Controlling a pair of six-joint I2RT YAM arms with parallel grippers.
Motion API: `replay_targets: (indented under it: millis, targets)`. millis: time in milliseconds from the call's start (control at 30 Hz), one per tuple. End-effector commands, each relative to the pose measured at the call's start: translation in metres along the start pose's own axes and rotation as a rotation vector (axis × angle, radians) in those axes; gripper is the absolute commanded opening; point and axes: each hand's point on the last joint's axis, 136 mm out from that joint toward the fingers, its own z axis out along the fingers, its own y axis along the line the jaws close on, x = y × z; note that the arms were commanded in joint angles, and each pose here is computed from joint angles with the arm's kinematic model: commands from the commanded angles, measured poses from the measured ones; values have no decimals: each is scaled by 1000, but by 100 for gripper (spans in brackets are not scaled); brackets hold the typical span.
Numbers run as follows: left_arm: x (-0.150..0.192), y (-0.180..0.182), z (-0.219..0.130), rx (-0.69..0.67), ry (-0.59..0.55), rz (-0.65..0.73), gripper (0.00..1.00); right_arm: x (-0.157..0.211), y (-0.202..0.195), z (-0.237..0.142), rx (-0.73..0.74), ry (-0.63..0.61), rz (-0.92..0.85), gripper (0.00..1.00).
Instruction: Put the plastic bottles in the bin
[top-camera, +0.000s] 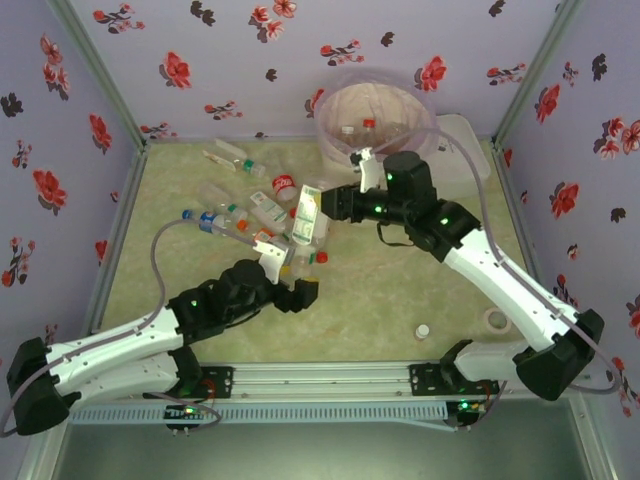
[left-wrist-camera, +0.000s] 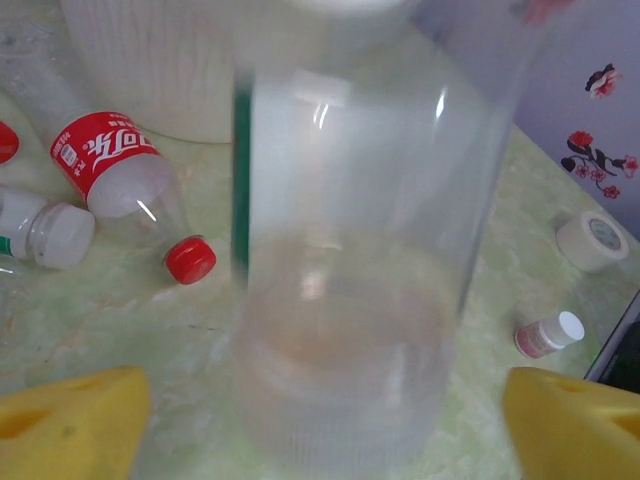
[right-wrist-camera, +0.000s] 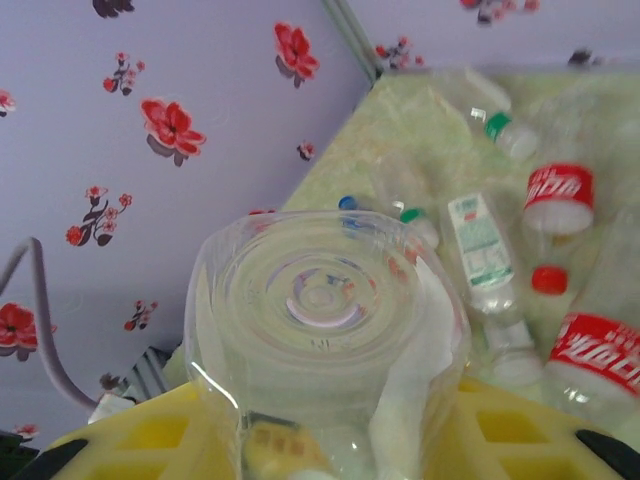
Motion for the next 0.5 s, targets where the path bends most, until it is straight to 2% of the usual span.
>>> replay_targets:
  millis: [0,100,233,333,467]
  targets:
    - [-7,9,-6,-48,-24,-9,100,-61,27,-44,44,-178,-192,38]
    - [-3,22,-7,-116,-17,-58,100,-105,33,-78,149,-322,-294,34]
    - [11,53,-11,-269,4,-150,100,-158,26,-116,290,-516,-382,17]
    - [27,73,-15,-383,55,-188,100,-190,11,-141,404,-644,-417,9]
    - [38,81,-18,-431,92,-222,100,-218,-32,-155,627,-693,-454,2]
